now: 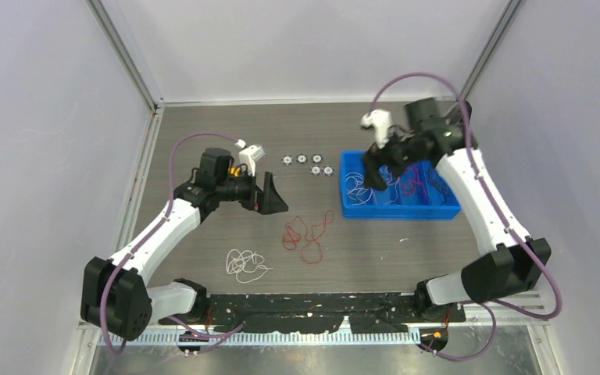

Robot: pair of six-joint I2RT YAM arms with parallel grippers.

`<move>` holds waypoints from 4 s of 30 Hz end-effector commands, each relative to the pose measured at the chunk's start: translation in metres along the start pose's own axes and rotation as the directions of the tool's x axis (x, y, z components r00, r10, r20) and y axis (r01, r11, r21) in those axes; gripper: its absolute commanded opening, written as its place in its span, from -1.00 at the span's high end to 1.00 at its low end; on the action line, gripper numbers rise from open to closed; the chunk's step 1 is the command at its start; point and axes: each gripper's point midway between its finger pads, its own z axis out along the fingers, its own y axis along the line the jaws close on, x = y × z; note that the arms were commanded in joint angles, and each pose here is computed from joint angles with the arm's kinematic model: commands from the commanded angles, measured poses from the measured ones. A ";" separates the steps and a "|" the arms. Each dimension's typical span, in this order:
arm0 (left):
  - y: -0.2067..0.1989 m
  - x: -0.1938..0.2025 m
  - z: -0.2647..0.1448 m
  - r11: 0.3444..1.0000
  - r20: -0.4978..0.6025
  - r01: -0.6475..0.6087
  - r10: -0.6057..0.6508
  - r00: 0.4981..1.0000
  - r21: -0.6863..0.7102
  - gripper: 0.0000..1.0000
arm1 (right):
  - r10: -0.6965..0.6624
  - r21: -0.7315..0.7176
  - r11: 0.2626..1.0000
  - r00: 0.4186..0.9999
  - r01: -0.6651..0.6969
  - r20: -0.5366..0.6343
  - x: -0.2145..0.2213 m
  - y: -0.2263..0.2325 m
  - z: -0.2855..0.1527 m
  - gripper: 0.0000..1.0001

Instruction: Untangle the cables

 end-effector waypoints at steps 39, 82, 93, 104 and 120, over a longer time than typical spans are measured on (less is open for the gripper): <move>0.022 -0.029 -0.120 0.976 0.350 0.021 0.057 0.935 -0.215 -0.95 | -0.165 -0.164 0.975 0.983 0.150 -0.078 -0.017 0.224 0.148 0.89; 0.027 -0.058 -0.104 0.992 0.342 -0.035 0.074 0.937 -0.118 -0.93 | -0.059 0.339 0.939 0.939 -0.063 0.338 -0.097 0.000 -0.132 0.89; 0.034 -0.056 -0.100 0.992 0.328 -0.018 0.057 0.943 -0.121 -0.93 | -0.045 0.405 0.912 0.960 -0.074 0.276 -0.075 -0.046 -0.119 0.89; 0.039 -0.052 -0.098 0.991 0.310 -0.016 0.057 0.949 -0.135 -0.93 | 0.050 0.294 0.951 0.983 -0.101 0.178 0.002 -0.050 -0.034 0.89; 0.045 -0.044 -0.099 0.985 0.294 0.004 0.047 0.955 -0.171 -0.94 | 0.321 0.436 0.862 0.944 -0.259 -0.074 0.134 -0.110 0.083 0.89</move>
